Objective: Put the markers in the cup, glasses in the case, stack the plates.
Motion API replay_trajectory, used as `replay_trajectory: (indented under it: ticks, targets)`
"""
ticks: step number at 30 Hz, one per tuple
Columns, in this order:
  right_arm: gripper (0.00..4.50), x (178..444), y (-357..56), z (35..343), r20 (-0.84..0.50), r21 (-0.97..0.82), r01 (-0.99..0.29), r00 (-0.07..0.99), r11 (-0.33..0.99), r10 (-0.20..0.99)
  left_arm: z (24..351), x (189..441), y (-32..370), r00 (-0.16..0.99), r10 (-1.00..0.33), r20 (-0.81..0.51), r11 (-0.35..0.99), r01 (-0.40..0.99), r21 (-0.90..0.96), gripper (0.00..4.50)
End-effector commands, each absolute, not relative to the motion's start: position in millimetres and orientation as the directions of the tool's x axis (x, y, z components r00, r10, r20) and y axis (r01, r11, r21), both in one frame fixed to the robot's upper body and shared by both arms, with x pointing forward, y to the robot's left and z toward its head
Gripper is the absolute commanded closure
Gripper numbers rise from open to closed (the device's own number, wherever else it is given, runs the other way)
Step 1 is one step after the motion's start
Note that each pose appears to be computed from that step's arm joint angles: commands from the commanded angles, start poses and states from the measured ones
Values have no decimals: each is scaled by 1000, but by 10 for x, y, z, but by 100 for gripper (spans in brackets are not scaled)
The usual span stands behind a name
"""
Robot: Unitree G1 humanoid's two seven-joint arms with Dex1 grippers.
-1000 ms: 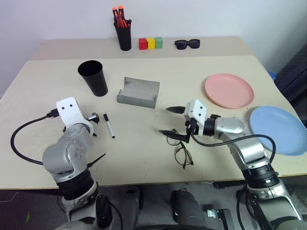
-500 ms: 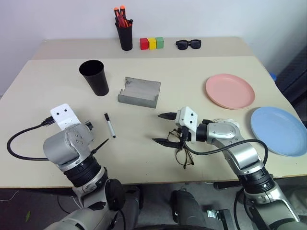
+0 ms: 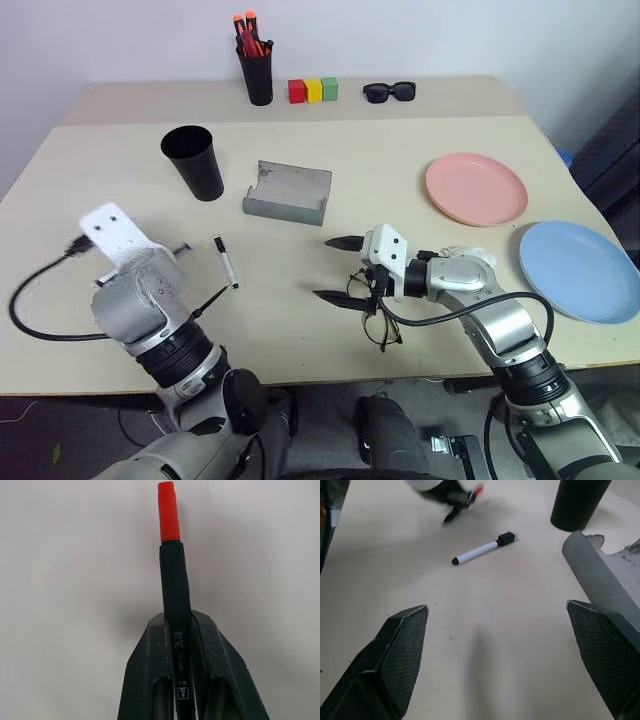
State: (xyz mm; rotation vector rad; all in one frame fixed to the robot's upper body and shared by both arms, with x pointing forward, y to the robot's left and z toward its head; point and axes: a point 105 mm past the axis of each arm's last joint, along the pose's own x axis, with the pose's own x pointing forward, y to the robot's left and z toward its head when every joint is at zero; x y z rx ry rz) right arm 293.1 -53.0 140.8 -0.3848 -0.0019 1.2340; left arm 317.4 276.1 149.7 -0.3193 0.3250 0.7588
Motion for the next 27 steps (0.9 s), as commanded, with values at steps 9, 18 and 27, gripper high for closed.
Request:
replay_trajectory:
  ticks: [9,18,27]
  targets:
    - [0,2966,-378,1587,-134,-330,-902,336,278,932,3128,3822,2496,776,460,432,842,-536,66,444]
    - [0,3016,-381,1636,-100,-345,-883,372,319,923,3083,4334,2197,810,337,480,892,-437,112,444]
    - [0,3416,-534,2078,145,-294,-739,593,606,792,2799,4491,2133,841,304,448,913,-392,115,444]
